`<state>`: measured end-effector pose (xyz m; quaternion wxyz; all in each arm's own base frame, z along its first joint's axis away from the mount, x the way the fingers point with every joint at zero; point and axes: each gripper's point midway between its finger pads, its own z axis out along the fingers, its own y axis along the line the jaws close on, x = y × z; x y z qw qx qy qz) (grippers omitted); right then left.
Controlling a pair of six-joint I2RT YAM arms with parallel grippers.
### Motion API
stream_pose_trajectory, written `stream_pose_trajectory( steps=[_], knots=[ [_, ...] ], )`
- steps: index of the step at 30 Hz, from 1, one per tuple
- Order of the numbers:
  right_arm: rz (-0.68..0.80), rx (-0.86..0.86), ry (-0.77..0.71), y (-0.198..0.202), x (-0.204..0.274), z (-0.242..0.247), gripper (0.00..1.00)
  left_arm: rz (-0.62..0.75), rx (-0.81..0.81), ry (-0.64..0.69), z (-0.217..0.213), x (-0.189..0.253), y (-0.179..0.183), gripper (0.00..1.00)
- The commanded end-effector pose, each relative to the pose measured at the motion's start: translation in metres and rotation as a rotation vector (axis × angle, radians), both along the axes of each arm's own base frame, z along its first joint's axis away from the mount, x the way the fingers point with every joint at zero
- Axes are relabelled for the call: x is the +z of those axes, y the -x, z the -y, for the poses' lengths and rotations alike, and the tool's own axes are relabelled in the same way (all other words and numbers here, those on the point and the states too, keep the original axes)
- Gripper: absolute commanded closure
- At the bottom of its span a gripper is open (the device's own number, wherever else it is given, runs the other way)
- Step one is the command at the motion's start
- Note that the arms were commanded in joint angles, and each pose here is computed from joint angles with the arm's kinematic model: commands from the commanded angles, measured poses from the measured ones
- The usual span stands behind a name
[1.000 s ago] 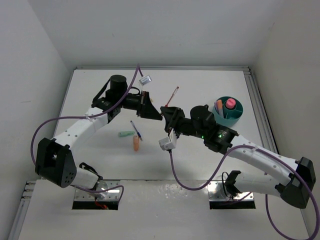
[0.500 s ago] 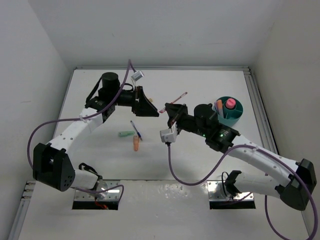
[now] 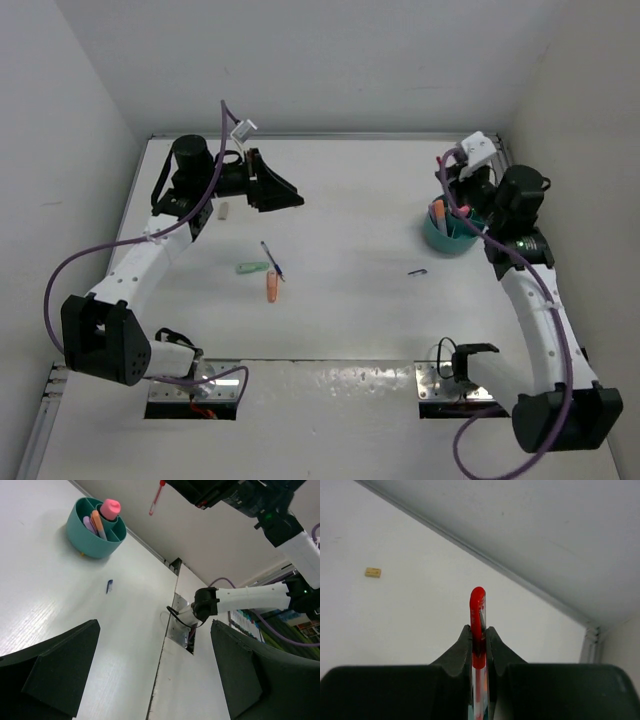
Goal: Sort the stationery into containers
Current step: Place the pen in the storage box.
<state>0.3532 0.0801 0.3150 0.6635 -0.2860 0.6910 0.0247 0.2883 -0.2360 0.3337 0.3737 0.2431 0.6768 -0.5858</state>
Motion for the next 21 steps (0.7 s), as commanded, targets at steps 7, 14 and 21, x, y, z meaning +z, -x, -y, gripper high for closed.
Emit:
stream_pose_trajectory(
  steps=[7, 14, 21],
  knots=[
    [-0.098, 0.241, -0.245, 0.005, -0.024, 0.017, 1.00, 0.149, 0.029, 0.000, -0.008, 0.014, -0.004, 0.00],
    [-0.065, 0.289, -0.089, 0.006, -0.060, 0.025, 1.00, 0.153, 0.046, -0.016, -0.009, 0.008, -0.006, 0.00],
    [-0.023, 0.311, 0.062, 0.008, -0.087, 0.034, 1.00, 0.166, 0.055, -0.017, -0.010, 0.009, -0.009, 0.00]
  ],
)
